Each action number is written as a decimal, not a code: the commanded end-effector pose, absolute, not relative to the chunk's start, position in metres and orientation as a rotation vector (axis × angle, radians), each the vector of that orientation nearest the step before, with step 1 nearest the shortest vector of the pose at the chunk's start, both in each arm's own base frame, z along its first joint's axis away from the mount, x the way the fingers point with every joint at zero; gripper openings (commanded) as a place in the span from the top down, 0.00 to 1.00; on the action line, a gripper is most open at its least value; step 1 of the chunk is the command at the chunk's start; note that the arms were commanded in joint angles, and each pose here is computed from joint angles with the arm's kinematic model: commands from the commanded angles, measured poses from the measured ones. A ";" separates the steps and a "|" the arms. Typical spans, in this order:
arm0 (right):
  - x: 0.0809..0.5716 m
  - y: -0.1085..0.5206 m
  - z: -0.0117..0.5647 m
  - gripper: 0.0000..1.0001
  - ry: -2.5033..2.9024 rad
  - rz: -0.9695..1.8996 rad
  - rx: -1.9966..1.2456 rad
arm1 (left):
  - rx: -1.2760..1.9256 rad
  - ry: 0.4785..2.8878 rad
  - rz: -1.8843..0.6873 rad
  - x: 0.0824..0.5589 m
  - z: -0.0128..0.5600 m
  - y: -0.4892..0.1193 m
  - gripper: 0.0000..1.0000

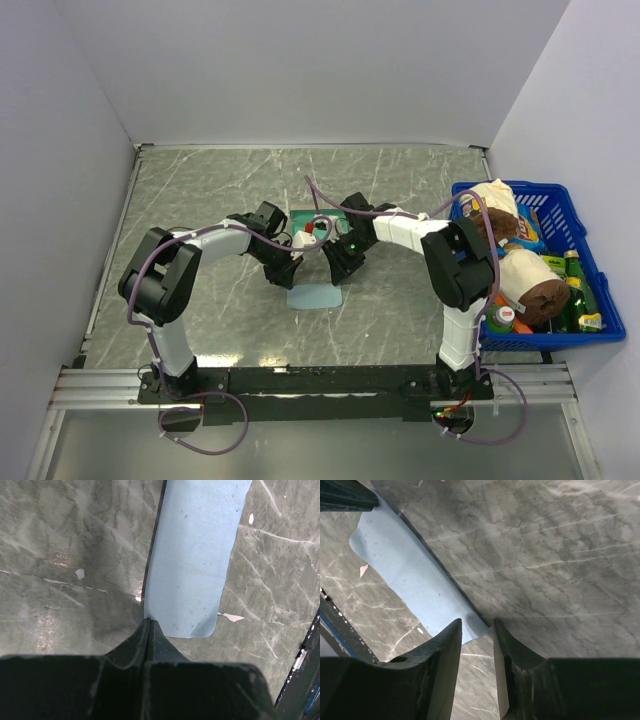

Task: Organize the sunglasses
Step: Pick up the folded cleaning cloth from the center of the board.

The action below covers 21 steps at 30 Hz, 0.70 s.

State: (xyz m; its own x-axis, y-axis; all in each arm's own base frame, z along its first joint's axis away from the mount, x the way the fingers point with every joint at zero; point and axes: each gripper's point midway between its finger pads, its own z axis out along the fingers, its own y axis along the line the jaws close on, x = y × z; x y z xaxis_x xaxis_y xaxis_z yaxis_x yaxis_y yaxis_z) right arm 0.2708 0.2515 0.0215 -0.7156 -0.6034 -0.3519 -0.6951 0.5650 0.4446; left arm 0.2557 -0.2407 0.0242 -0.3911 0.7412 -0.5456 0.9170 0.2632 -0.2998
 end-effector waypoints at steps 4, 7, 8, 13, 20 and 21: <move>0.269 0.252 0.015 0.65 2.667 0.872 -1.129 | 1.553 2.184 -0.884 0.254 0.035 -0.249 0.99; 0.266 0.253 0.014 0.69 2.677 0.883 -1.141 | 1.555 2.188 -0.892 0.252 0.034 -0.249 0.99; 0.265 0.253 0.014 0.69 2.675 0.887 -1.145 | 1.552 2.185 -0.893 0.253 0.035 -0.249 0.99; 0.264 0.253 0.014 0.75 2.676 0.887 -1.153 | 1.554 2.179 -0.898 0.252 0.036 -0.250 0.99; 0.267 0.254 0.019 1.00 2.663 0.886 -1.157 | 1.548 2.175 -0.905 0.253 0.038 -0.251 0.99; 0.267 0.255 0.022 1.00 2.649 0.885 -1.161 | 1.544 2.168 -0.909 0.253 0.041 -0.252 0.99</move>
State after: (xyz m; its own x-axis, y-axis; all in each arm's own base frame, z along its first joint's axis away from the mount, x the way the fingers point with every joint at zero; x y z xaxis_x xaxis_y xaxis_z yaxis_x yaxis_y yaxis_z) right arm 0.2639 0.2535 0.0165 -0.7150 -0.6229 -0.3174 -0.6874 0.5437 0.4815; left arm 0.2536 -0.2419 0.0248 -0.3914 0.7403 -0.5466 0.9161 0.2575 -0.3073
